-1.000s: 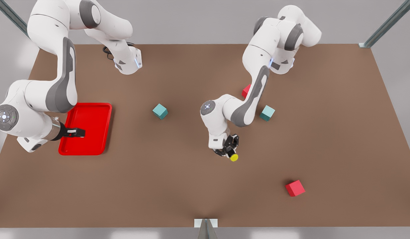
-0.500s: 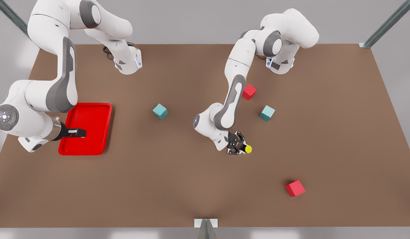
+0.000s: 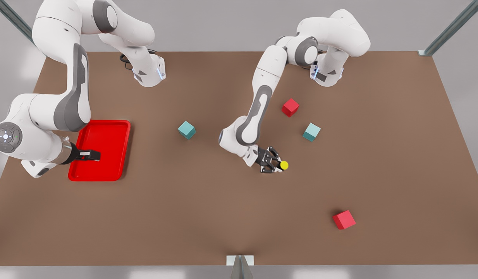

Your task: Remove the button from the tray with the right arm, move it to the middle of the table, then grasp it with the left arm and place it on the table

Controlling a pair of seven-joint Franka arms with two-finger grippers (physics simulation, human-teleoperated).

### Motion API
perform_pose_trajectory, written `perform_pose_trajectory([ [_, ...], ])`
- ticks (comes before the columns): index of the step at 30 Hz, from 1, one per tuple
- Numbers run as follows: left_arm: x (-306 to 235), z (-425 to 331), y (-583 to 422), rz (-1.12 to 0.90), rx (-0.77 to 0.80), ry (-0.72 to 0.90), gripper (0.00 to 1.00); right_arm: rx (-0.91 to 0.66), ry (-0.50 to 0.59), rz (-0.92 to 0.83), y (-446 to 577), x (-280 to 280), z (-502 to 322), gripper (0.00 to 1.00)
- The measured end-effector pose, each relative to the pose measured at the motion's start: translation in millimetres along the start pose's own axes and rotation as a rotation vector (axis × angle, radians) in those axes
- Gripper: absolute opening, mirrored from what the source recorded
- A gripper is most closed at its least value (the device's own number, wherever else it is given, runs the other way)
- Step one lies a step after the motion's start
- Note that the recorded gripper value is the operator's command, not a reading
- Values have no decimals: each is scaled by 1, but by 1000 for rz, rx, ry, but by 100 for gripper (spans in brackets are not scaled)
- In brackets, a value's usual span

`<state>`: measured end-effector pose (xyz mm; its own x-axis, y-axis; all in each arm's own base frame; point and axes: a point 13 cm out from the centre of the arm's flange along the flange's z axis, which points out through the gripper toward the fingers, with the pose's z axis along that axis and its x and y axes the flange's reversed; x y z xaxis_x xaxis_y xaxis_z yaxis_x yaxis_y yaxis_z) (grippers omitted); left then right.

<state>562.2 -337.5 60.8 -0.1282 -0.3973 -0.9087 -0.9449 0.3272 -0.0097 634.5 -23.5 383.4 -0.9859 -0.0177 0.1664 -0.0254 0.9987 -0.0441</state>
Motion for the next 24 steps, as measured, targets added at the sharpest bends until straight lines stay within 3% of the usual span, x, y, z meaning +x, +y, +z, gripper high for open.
perform_pose_trajectory([
  [13,13,-4,7,-74,13,-26,48,0,0,1,1,0,0,100],
  [14,12,-4,7,-78,15,-28,84,0,0,1,1,0,0,100],
  [15,12,-4,7,-81,18,-31,100,0,1,1,1,0,1,100],
  [24,16,-37,13,-90,68,-33,100,0,1,3,0,0,0,100],
])
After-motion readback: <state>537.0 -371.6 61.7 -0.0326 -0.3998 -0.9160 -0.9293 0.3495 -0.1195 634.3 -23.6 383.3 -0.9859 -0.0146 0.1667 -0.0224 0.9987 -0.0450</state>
